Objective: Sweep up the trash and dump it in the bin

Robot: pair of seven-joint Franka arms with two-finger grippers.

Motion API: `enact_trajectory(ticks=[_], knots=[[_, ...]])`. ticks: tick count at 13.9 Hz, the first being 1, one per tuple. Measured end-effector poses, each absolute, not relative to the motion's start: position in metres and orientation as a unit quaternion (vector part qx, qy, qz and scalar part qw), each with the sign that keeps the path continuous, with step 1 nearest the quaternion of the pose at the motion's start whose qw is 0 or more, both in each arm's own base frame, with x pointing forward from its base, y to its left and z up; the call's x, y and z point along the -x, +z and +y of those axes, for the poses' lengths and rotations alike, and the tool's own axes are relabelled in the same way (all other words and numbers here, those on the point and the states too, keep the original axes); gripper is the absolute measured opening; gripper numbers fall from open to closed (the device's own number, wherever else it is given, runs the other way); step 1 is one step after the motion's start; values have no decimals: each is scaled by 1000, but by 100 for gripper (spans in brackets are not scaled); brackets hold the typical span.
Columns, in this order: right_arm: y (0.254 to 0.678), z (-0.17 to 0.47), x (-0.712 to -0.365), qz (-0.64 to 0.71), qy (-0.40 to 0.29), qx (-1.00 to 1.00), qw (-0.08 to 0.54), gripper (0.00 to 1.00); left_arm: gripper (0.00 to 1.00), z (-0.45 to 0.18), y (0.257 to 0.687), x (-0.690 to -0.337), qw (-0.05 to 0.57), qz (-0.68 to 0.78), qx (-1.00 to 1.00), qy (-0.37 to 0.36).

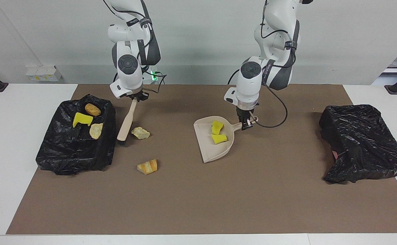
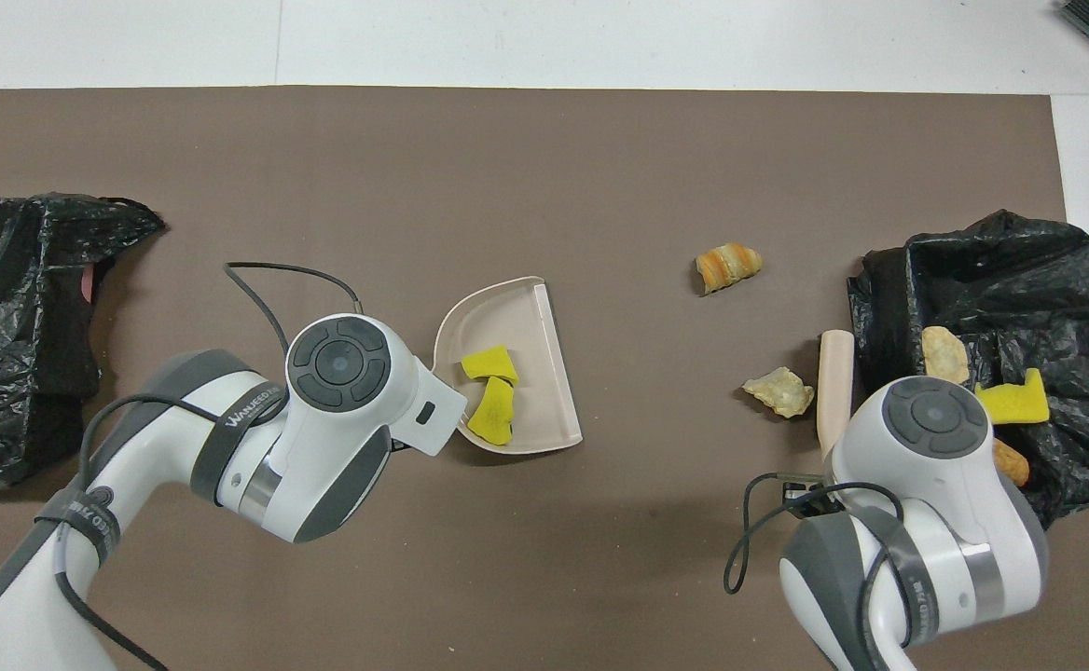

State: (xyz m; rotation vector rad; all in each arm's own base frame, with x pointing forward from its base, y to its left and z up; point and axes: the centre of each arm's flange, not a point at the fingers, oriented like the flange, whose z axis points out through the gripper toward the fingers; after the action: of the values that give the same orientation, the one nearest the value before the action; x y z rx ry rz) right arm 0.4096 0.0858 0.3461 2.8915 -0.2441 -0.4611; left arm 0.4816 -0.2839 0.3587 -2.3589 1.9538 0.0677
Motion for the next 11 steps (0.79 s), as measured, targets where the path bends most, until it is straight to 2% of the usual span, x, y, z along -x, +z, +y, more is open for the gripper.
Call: enact_trajectory(ticks=[3,8,11], knots=[[328,131,-415,-49,-157,-984,69,26,31,-285,358,-480,39,627,777,23],[329,213,-449,-43,-147,-988,13,26,31,-285,356,-476,39,622,782,26],[324,273,-453,-48,-148,-988,-18,26,31,-285,355,-474,39,621,783,26]])
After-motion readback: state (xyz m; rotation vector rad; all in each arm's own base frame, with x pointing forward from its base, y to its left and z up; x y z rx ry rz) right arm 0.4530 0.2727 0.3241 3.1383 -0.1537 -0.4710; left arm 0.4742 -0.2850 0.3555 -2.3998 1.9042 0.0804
